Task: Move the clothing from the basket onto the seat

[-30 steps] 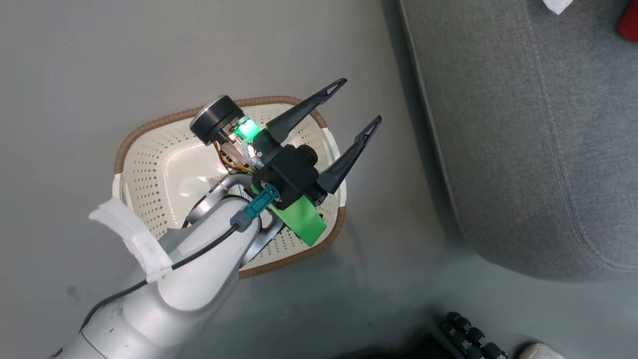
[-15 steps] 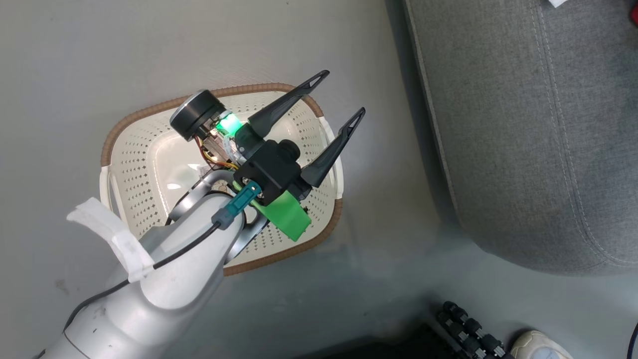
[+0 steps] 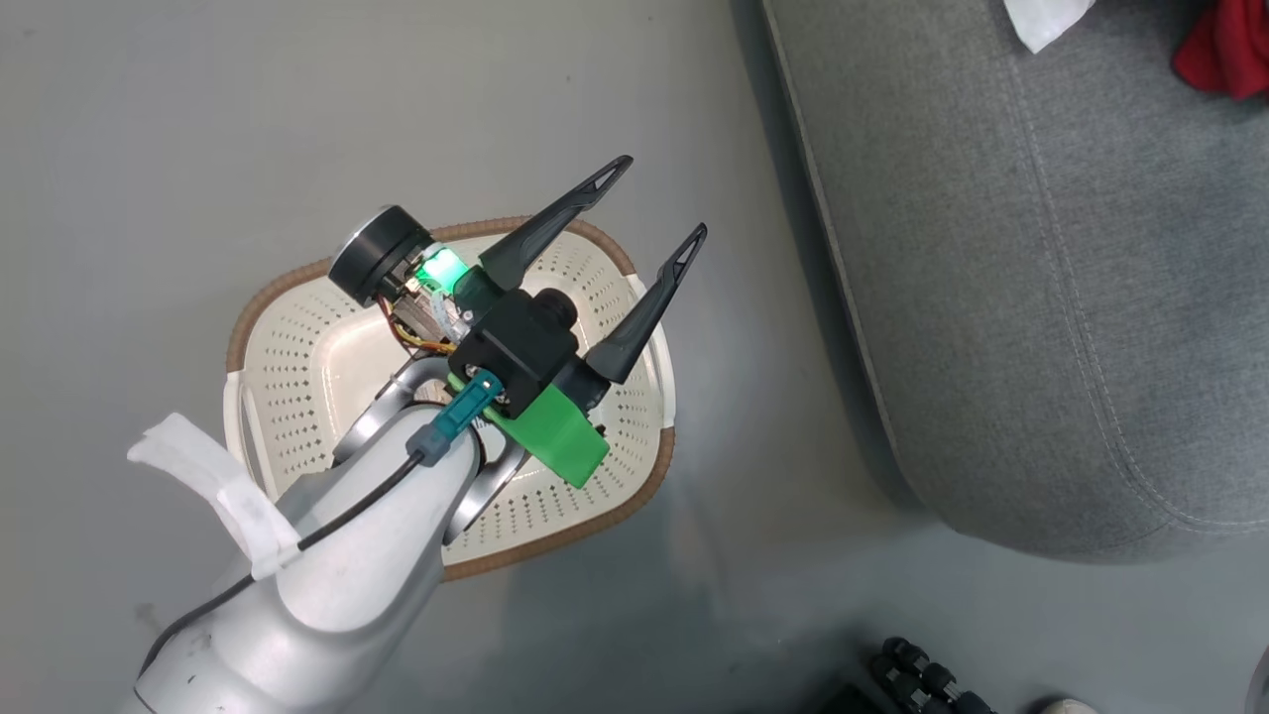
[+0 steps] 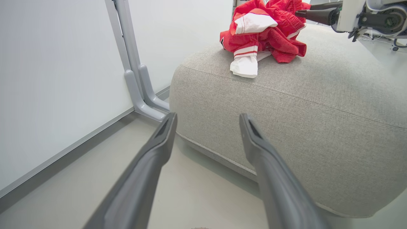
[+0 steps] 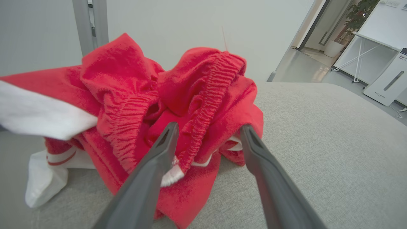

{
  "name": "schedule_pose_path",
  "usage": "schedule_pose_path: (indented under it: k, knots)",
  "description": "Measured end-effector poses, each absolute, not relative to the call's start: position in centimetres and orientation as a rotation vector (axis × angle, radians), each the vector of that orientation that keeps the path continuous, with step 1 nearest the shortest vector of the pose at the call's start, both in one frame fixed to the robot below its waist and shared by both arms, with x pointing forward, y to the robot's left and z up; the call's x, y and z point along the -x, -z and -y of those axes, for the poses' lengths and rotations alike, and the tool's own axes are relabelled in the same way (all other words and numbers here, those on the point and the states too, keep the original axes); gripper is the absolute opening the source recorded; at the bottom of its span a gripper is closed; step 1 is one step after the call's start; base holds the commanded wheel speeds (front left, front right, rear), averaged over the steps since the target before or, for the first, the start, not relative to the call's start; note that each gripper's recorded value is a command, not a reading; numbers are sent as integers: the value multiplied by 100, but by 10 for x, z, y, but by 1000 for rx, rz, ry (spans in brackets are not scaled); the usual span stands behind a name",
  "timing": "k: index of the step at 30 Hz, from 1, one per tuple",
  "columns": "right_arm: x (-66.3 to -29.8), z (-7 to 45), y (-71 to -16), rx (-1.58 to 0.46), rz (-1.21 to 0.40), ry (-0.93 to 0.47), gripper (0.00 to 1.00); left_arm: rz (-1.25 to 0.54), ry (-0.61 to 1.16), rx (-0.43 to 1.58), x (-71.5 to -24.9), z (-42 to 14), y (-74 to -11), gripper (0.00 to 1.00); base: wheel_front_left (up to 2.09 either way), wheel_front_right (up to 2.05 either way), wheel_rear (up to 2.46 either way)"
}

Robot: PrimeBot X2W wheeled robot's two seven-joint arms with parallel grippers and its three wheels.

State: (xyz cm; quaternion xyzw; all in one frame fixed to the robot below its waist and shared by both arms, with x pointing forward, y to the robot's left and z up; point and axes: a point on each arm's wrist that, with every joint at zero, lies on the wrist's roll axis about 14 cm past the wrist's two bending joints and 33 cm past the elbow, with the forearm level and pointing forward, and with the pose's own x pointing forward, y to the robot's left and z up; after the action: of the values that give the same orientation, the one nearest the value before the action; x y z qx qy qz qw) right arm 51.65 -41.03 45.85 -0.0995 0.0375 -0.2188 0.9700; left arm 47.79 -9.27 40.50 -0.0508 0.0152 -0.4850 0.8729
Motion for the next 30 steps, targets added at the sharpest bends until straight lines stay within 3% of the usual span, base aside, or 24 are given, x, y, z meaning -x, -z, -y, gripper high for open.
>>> schedule_pose_path:
  k: [11,20,30]
  knots:
    - [-463,370,-482,148,-5,381,100,7,889,111,-471,69,-448,100,0,0,0]
    - [-463,290,-504,70,84,193,100,19,680,118,-471,15,-471,100,0,0,0]
    - [-478,211,-526,-5,159,-8,100,70,366,116,-471,-83,-498,100,0,0,0]
